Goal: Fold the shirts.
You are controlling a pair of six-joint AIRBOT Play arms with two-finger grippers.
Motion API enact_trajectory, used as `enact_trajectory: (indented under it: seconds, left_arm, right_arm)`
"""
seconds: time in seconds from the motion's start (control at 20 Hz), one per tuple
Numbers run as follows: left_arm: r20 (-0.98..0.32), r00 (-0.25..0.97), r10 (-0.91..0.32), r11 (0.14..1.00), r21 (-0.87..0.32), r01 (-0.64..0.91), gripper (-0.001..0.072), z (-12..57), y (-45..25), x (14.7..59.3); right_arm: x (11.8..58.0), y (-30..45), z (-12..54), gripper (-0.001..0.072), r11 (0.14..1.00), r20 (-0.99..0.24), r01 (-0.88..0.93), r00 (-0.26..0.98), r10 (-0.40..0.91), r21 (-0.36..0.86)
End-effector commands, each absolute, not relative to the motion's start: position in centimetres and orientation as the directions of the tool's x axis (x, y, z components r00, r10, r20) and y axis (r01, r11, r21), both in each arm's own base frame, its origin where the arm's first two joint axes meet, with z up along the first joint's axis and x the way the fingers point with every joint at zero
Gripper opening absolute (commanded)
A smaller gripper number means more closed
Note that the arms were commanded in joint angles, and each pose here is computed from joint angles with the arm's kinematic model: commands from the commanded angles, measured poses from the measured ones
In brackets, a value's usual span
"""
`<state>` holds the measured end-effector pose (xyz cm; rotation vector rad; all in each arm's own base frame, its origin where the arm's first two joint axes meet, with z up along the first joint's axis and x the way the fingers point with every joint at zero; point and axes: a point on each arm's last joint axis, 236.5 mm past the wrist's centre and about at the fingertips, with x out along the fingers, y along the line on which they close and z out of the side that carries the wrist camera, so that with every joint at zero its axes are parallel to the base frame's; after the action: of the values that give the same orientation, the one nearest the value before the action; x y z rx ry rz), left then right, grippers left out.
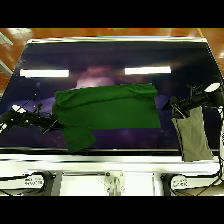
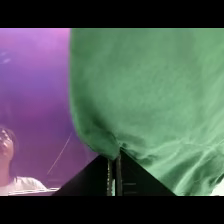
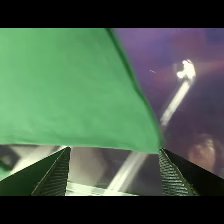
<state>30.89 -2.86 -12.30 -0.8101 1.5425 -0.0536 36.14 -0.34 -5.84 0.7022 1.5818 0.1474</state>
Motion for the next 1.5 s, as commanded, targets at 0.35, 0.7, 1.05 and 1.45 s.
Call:
enact_trajectory:
  seconds: [0.35,0.7,1.05,1.45]
  left_arm:
    - [-0.848,0.116,-0.516,0.766,-0.518,-0.381,0.0040,-10.2,-3.2,31.2]
    - [-0.848,0.203,-0.489,0.791,-0.529,-0.307,0.0040,-7.2,-2.5,33.3]
    - [-0.648,0.679,-0.344,0.899,-0.435,0.040,0.0038,17.9,-0.2,40.9]
    - [0.168,0.965,-0.200,0.978,-0.021,0.206,0.0039,57.6,-4.6,23.4]
  right_arm:
    - [32.9,1.5,-11.9,0.0670,0.756,-0.820,0.422,-0.049,0.571,0.501]
    - [33.8,5.8,-14.0,0.0061,0.785,-0.819,0.359,-0.087,0.567,0.506]
    - [44.1,7.7,12.5,0.0058,0.763,-0.626,-0.256,0.449,0.638,0.593]
    - [30.0,4.4,52.2,0.0058,0.967,0.012,-0.254,0.967,0.254,0.012]
